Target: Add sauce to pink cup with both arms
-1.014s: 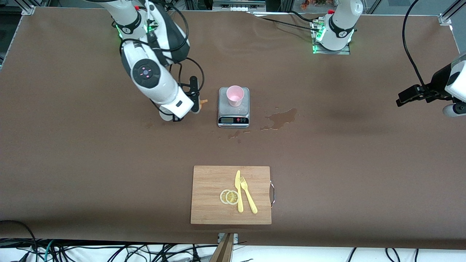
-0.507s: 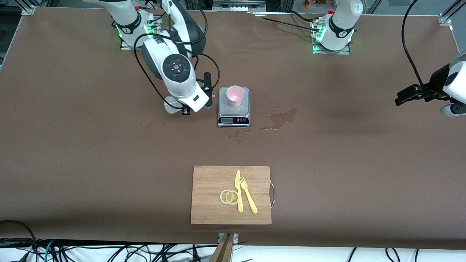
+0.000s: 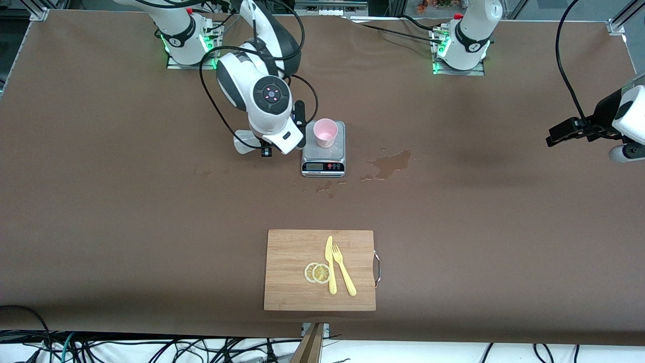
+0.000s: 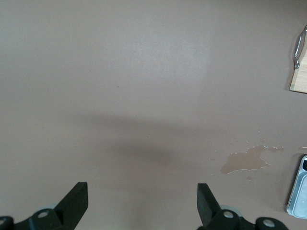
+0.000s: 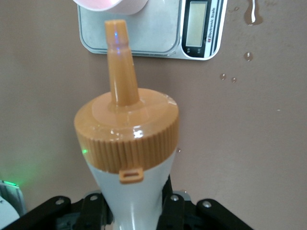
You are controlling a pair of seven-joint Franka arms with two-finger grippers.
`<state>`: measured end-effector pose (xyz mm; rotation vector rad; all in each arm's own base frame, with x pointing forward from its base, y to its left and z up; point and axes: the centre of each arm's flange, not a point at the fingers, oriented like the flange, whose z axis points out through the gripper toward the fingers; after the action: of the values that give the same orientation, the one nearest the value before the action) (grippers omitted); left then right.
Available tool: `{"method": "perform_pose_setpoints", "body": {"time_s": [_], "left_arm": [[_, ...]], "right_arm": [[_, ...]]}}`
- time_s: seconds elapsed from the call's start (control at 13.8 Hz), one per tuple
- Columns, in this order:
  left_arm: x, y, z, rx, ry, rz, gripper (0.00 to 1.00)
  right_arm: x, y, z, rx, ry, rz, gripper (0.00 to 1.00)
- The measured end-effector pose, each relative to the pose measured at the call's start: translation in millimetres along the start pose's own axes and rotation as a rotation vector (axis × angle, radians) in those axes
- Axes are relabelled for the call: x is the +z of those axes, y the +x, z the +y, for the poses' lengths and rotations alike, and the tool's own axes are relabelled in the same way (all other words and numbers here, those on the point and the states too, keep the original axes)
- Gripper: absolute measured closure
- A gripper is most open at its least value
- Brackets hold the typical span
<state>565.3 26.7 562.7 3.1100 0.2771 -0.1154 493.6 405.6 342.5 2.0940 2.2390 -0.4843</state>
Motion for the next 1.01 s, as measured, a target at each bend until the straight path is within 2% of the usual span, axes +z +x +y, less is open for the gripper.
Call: {"method": "perform_pose_setpoints", "body": {"time_s": [0.36,0.65,1.01], "left_arm": [[0.7,0.2,0.7,0.001,0.000,-0.001,0.00],[1.7,0.7,0.9,0.001,0.000,-0.003,0.00],[4.4,2.0,1.2,0.002,0.000,-0.008,0.00]], "right_arm": [[8.2,31.4,-4.7,0.010,-0.001,-0.040,0.63],[13.9,43.0,-11.9,0.031,-0.015,-0.135,0.63],[21.3,60.9,-24.3,0.034,-0.037,-0.200,0.63]]}}
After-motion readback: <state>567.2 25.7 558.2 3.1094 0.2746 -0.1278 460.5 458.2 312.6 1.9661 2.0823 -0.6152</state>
